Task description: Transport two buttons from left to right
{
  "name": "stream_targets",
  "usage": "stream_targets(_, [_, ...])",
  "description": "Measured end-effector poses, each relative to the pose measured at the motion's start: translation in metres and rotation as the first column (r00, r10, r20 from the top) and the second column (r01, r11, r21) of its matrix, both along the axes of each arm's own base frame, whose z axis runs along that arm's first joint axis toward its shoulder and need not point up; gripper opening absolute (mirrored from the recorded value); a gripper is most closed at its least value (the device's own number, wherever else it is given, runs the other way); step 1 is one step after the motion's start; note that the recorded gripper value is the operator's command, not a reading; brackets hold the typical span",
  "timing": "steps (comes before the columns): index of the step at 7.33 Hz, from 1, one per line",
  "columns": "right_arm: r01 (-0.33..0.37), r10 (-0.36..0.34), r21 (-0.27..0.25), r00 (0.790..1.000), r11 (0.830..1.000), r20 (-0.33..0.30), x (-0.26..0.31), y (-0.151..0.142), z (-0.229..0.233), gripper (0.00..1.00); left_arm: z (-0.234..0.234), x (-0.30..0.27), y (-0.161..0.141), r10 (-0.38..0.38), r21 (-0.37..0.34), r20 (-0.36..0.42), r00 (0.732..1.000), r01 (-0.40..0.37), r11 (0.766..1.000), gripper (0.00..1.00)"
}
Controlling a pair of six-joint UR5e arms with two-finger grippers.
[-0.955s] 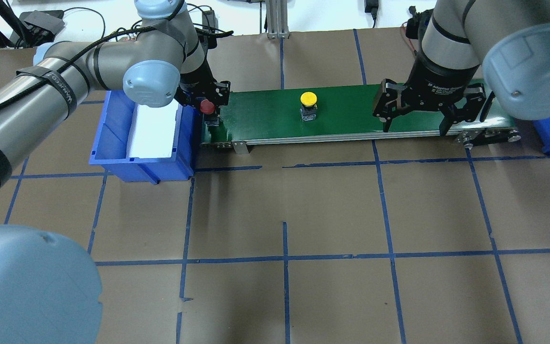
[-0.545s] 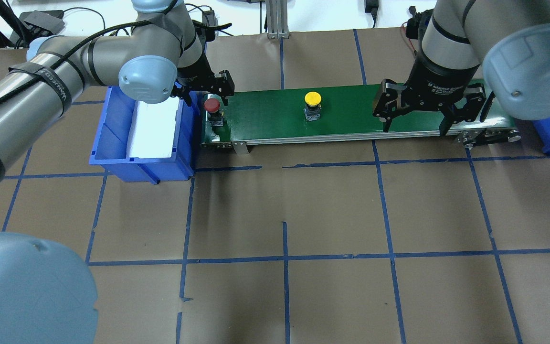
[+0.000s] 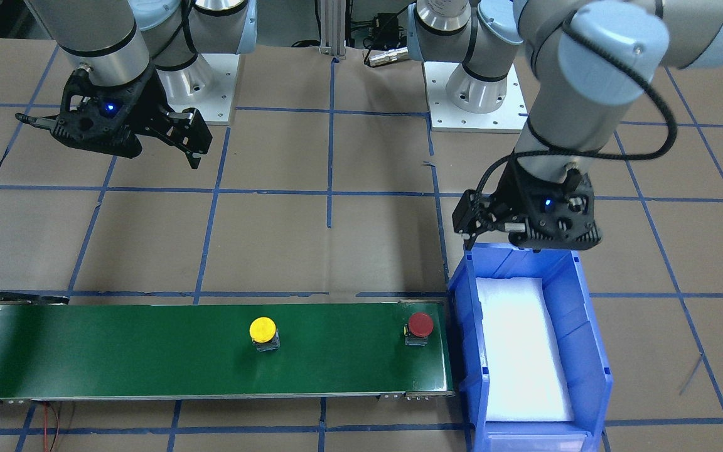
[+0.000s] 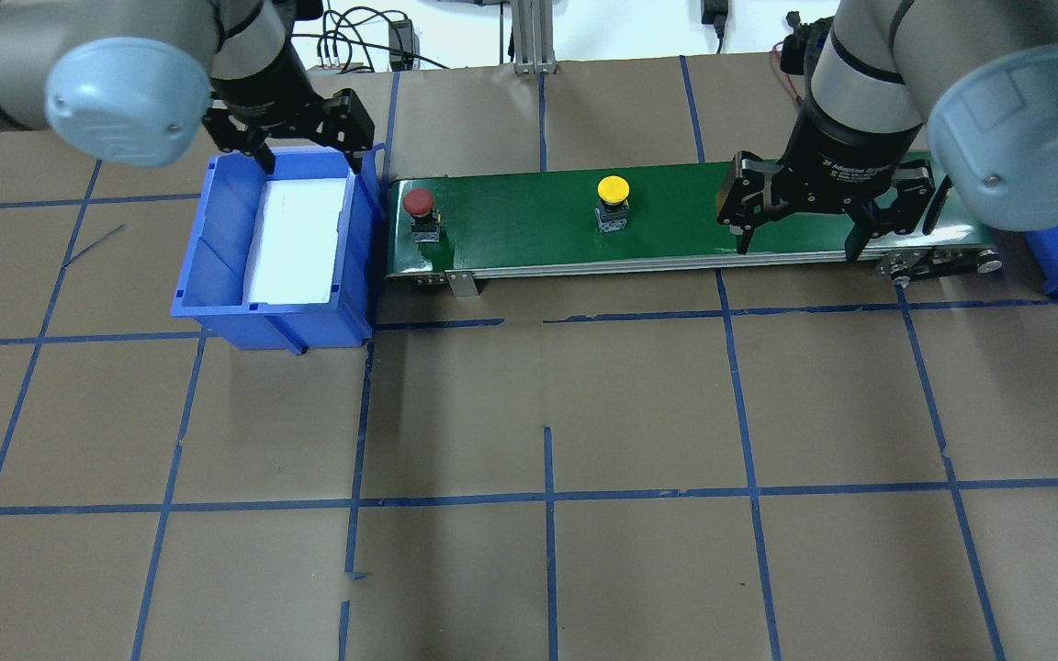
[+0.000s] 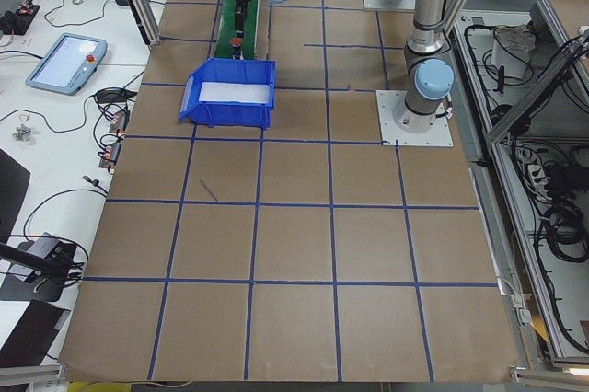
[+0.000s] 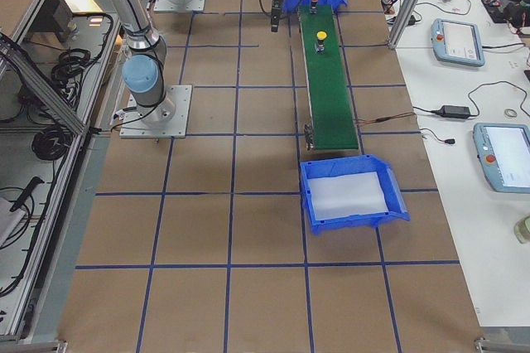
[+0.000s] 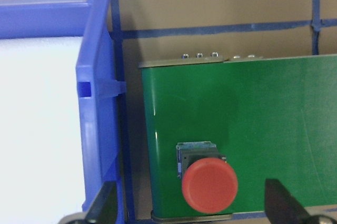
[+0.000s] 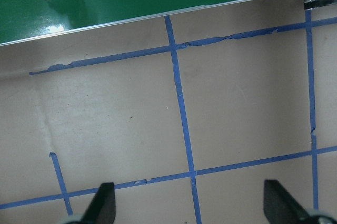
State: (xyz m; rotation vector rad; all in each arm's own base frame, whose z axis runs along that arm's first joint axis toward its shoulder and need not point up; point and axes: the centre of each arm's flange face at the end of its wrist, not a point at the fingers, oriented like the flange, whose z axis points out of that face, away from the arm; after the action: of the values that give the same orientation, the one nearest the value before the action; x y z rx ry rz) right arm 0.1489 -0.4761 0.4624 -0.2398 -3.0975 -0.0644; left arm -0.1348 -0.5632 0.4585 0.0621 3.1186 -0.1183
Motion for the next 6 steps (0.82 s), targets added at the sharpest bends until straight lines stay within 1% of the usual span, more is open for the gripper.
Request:
stream_targets(1, [0.0, 0.0, -0.001, 1.0, 1.0, 0.0, 0.0, -0.001, 0.0, 1.0, 0.018, 0.006, 0.03, 0.012, 0.013, -0.001, 1.0, -0.012, 1.0, 1.0])
stream_targets(2, [0.0, 0.0, -0.003, 1.0, 1.0, 0.001, -0.001, -0.002, 0.001, 1.0, 0.022, 0.006, 0.055, 0.022, 0.024, -0.004, 1.0, -0.021, 0.999, 1.0])
stream_targets(3, [-0.002, 0.002, -0.006, 1.0, 1.0, 0.001, -0.001, -0.003, 0.003, 1.0, 0.021, 0.005, 0.073, 0.021, 0.032, -0.002, 1.0, -0.021, 0.999, 1.0])
stream_targets(5, [0.001, -0.001, -0.022, 1.0, 1.0, 0.008, -0.001, -0.005, 0.009, 1.0, 0.018, 0.0, 0.094, 0.017, 0.051, -0.001, 1.0, -0.017, 0.999, 1.0])
stream_targets(6, [0.004, -0.004, -0.029, 1.0, 1.0, 0.011, -0.001, -0.005, 0.012, 1.0, 0.016, -0.01, 0.1, 0.0, 0.067, 0.0, 1.0, 0.0, 0.998, 1.0])
